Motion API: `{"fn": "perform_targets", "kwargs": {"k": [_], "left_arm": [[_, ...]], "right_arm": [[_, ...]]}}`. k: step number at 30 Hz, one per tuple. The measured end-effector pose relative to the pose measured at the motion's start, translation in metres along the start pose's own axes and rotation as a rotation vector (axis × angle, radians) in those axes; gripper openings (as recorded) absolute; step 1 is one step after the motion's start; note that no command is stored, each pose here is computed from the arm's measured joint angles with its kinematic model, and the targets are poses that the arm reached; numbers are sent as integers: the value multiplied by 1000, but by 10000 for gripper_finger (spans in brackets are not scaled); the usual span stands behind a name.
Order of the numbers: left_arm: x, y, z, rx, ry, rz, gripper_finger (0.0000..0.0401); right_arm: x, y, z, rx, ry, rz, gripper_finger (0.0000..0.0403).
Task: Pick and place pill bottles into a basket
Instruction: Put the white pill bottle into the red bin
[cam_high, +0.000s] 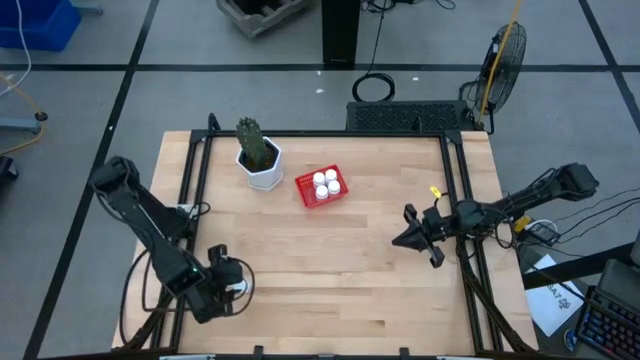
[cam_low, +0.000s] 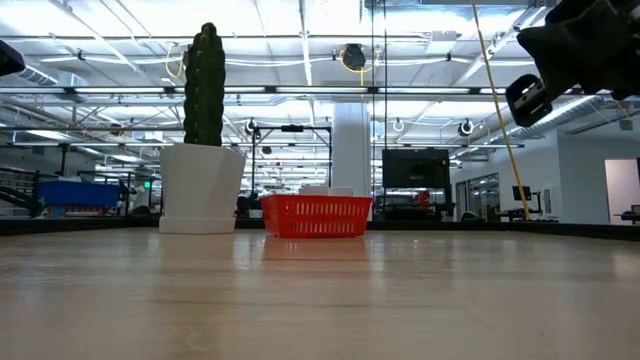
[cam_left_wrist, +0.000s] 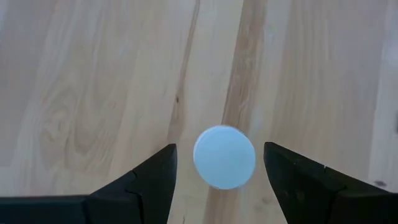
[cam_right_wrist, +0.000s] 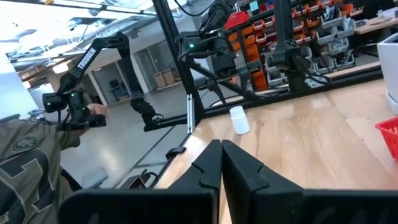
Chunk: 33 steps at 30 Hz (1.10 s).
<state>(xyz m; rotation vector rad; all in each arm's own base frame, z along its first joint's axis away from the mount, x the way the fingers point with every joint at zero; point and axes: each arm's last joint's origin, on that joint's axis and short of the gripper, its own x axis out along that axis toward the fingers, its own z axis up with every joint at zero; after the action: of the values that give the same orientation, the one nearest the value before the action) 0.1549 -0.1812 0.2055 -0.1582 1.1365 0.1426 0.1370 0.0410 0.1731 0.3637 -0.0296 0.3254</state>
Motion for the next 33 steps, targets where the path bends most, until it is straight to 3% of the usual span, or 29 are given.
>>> {"fn": "perform_targets", "kwargs": {"k": [7,33], "left_arm": [[4,-1,2,-18,11,0,243],[14,1,-3,-38,34,-34,243]], "right_arm": [[0,2,-6,21,61,1,4],[0,3,-7,30,69,9,4]]}}
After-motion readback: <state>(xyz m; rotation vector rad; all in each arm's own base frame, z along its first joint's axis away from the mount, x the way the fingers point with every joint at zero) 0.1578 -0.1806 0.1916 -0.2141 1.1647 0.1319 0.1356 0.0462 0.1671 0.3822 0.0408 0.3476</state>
